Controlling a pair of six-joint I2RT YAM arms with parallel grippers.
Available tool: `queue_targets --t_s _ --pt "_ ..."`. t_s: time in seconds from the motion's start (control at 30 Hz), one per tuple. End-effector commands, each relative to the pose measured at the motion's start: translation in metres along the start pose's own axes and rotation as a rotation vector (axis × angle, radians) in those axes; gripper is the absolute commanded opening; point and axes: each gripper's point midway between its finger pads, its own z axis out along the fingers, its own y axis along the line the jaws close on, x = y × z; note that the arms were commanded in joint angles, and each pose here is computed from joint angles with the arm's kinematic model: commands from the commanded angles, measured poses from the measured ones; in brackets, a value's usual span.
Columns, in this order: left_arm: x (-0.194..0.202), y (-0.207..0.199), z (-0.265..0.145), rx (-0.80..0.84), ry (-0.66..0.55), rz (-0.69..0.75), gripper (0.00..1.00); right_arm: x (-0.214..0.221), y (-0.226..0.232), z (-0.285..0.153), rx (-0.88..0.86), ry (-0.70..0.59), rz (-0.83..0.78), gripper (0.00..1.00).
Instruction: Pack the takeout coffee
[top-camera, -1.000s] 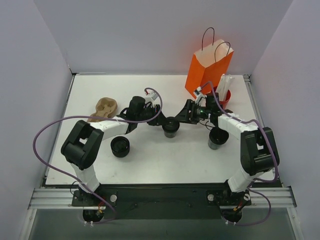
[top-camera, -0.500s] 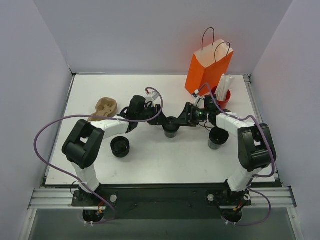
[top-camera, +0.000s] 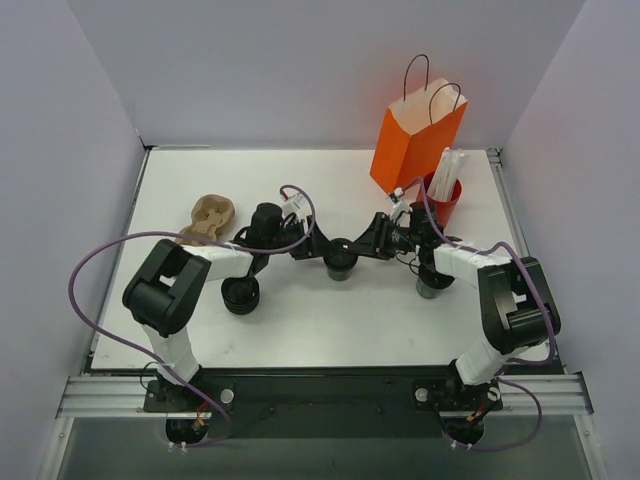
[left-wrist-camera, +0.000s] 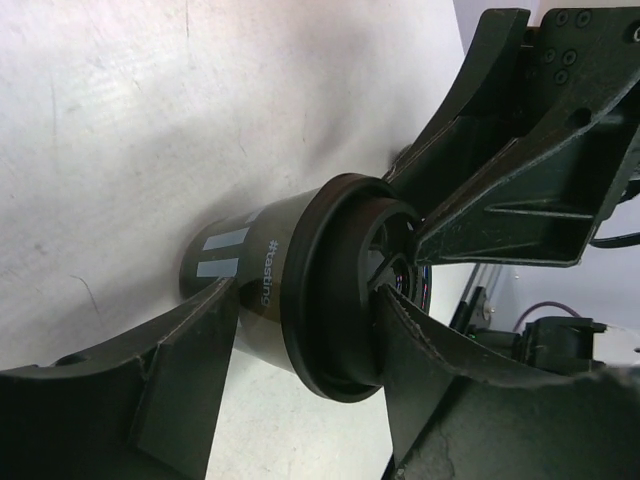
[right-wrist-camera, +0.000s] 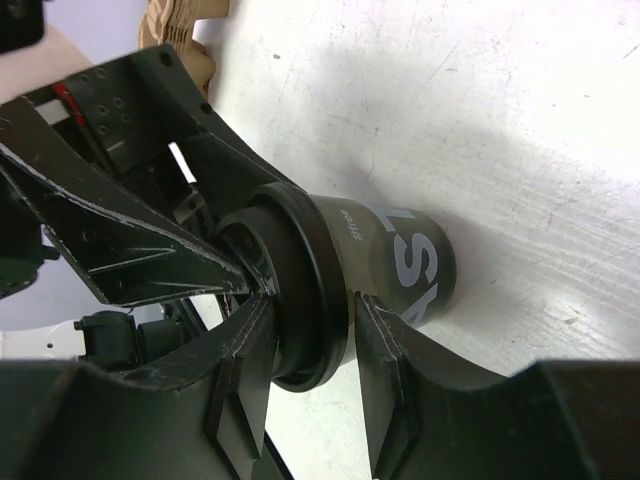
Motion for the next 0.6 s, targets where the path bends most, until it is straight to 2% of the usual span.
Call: queue_targets --t_s 0.0,0.13,0.5,0.57 --pt "0.049 0.017 -0.001 -0.004 0.117 -0.157 0.66 0.014 -0.027 0.001 0.121 -0.032 0.044 0.27" --pt "0.047 0.008 -0.001 0.053 0.104 -0.175 0.69 0.015 -0.025 -0.003 0.136 -0.058 0.032 0.25" --pt "0.055 0.007 -0.001 0.038 0.122 -0.178 0.72 0.025 -0.022 0.003 0.157 -0.059 0.017 0.24" --pt "0.052 0.003 0.0 0.06 0.109 -0.187 0.78 0.026 -0.022 0.005 0.165 -0.064 0.015 0.24"
